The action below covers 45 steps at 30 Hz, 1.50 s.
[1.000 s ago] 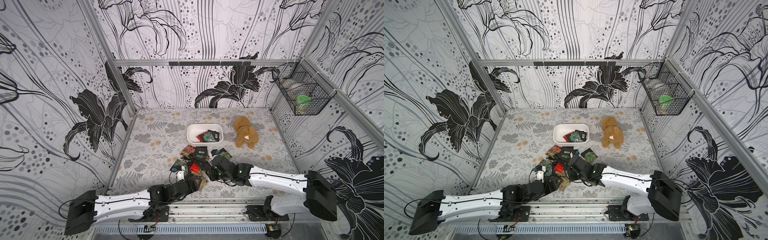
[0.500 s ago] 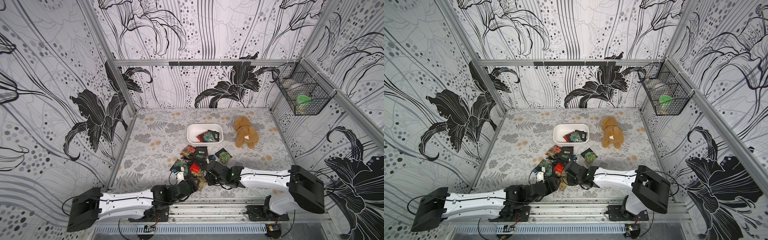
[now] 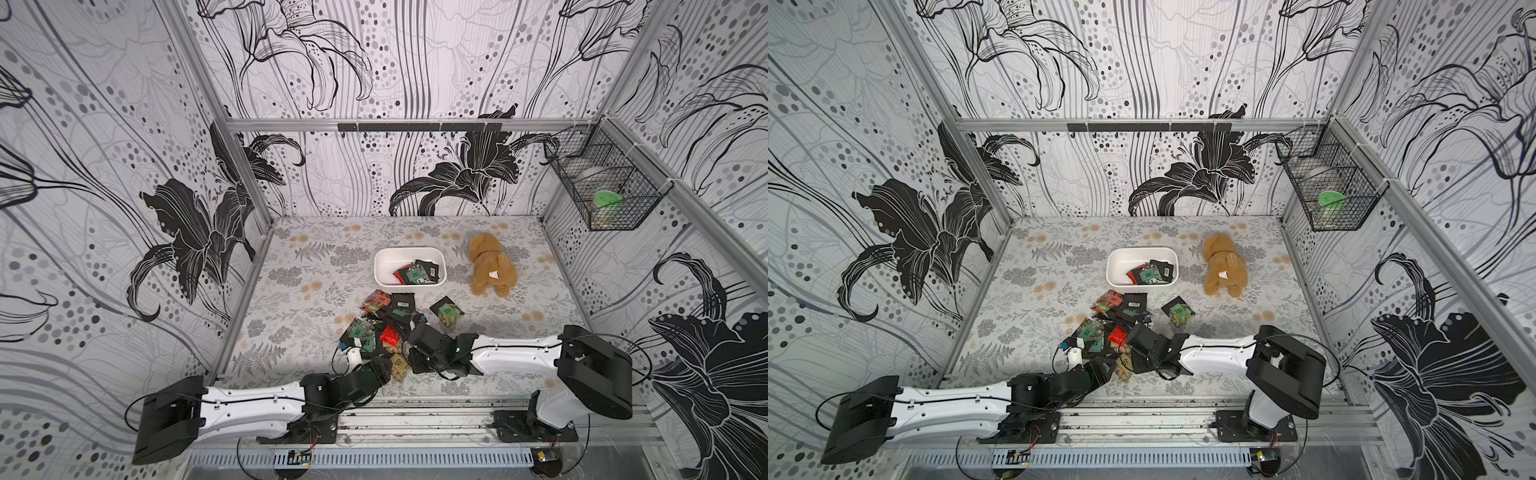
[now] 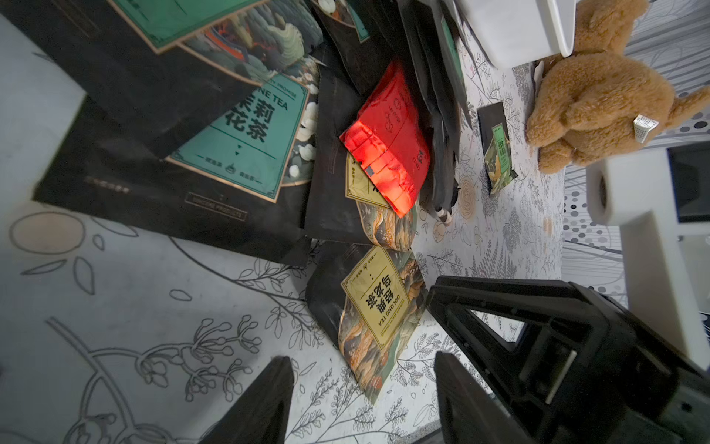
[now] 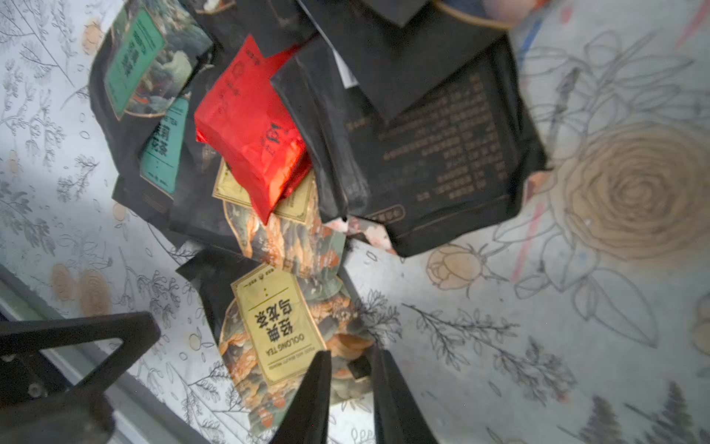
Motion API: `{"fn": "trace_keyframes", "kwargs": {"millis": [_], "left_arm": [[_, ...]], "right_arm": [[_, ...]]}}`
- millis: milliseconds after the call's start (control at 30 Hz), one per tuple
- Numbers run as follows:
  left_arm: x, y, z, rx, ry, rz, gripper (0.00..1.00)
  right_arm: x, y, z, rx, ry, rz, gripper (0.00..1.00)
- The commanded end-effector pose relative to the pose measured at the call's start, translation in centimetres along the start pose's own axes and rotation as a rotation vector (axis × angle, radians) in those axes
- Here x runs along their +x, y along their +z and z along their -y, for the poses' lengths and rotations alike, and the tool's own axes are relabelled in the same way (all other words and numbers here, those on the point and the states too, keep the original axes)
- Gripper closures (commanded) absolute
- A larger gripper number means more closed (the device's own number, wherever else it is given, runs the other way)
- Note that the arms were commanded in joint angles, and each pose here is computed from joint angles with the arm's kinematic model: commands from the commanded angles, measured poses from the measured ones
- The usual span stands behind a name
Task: Put the tea bags into the storage box
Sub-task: Pick up the tea bag from the center of the board.
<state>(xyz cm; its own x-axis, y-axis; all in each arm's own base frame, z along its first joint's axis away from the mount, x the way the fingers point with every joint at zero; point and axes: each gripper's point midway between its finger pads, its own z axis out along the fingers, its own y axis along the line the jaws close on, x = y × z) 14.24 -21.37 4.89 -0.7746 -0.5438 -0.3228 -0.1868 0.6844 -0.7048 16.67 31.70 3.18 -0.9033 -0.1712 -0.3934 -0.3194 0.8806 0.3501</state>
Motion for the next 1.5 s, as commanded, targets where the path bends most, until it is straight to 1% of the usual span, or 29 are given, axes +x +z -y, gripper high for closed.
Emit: {"fn": "trace_keyframes", "kwargs": {"millis": [0,67,167,533,667,867,967,1233,1467], "left_arm": [[0.0,0.2,0.8,0.023,-0.032,0.009,0.4],[0.1,0.4,0.7,0.023,-0.042,0.007,0.47],[0.3,0.7,0.4,0.014,-0.06,0.005,0.5],[0.8,1.6,-0.5,-0.03,-0.069,0.007,0.5],[1.0,1.9,-0.1,-0.022,-0.079,0.001,0.51],[1.5,2.4,0.1,-0.01,-0.103,-0.014,0.56],[1.6,2.6,-0.3,-0.017,-0.117,-0.015,0.56],[2.2,3.1,-0.1,0.016,-0.159,-0.035,0.57],[2.5,3.5,0.3,0.028,-0.166,-0.041,0.59]], "right_arm": [[0.4,0.5,0.1,0.017,0.007,-0.015,0.77],[0.5,0.6,0.3,0.026,0.004,-0.019,0.77],[0.6,0.6,0.7,0.044,0.002,-0.02,0.77],[1.3,1.2,1.2,0.068,-0.005,-0.036,0.79],[1.2,1.1,1.0,0.063,-0.009,-0.034,0.8],[1.2,1.0,1.1,0.066,-0.011,-0.032,0.8],[1.3,1.1,1.1,0.07,-0.012,-0.033,0.8],[1.5,1.3,1.1,0.062,-0.011,-0.038,0.81],[1.5,1.1,1.0,0.056,-0.013,-0.035,0.81]]}}
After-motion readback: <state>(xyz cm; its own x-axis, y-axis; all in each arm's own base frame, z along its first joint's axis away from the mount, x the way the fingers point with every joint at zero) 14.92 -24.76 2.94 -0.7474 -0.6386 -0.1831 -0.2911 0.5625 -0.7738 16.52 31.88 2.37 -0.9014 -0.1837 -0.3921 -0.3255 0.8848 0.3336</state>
